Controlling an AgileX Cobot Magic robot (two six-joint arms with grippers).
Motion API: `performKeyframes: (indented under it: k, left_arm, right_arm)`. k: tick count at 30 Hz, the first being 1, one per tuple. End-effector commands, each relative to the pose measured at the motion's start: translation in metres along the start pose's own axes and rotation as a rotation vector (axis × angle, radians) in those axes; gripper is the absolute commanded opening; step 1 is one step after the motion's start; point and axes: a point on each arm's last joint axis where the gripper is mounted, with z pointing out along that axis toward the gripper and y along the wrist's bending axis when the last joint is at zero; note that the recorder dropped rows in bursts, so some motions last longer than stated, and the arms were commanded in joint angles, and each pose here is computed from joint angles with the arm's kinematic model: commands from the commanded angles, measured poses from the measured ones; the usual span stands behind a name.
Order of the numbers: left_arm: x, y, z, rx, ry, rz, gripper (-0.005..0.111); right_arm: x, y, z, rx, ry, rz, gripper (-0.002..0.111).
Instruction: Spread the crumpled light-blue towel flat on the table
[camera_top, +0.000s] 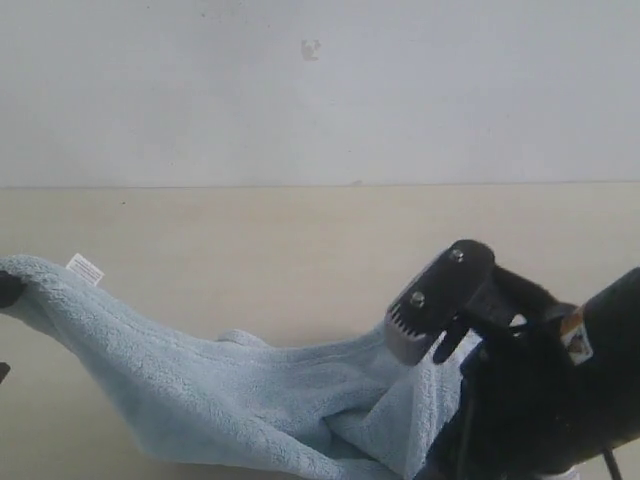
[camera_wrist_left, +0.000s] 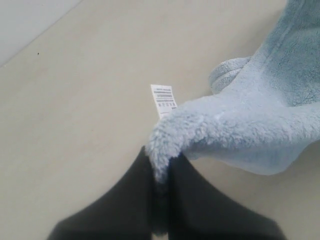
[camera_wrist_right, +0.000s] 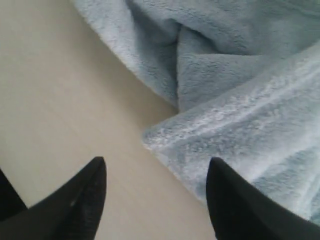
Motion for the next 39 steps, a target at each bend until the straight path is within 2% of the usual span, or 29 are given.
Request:
performKeyframes:
  k: [1,3,7,12,19,25,28,34,36,39]
  left_arm:
    - [0.0,0.001,-0.001,-0.006,-0.022,-0.015,0.004]
    - [0.0,0.001,-0.001,-0.006,-0.023,-0.017,0.004]
    - [0.0,0.001,-0.001,-0.006,-0.023,-0.02,0.004]
    - [0.0,0.001,-0.001,-0.004,-0.025,-0.022,0.004]
    - [-0.001,0.001,-0.001,-0.002,-0.031,-0.027,0.004]
    - [-0.001,0.0,-0.001,0.001,-0.033,-0.031,0.004]
    - [-0.001,0.0,-0.001,0.002,-0.033,-0.032,0.004]
    - [-0.001,0.0,-0.001,0.002,-0.033,-0.032,0.004]
    - [-0.001,0.0,-0.001,0.002,-0.033,-0.032,0.004]
    - [-0.001,0.0,-0.001,0.002,-0.033,-0.032,0.004]
  right_arm:
    - [0.005,0.012,0.025,0.055,0.098,0.037,0.054]
    - [0.006,0.019,0.04,0.047,0.152,0.039,0.053]
    - [0.002,0.031,0.055,0.028,0.14,0.038,0.053]
    - [0.002,0.024,0.069,0.114,0.156,0.118,0.053]
    - [0.0,0.014,0.079,0.218,0.136,0.072,0.053]
    - [0.001,0.011,0.099,0.233,0.171,0.045,0.052]
    - [0.002,0.011,0.109,0.228,0.18,0.032,0.042]
    - [-0.001,0.006,0.113,0.272,0.14,0.003,0.005]
    - [-0.002,0.002,0.108,0.316,0.136,-0.008,-0.001]
    - [-0.002,-0.005,0.094,0.401,0.152,-0.036,0.002]
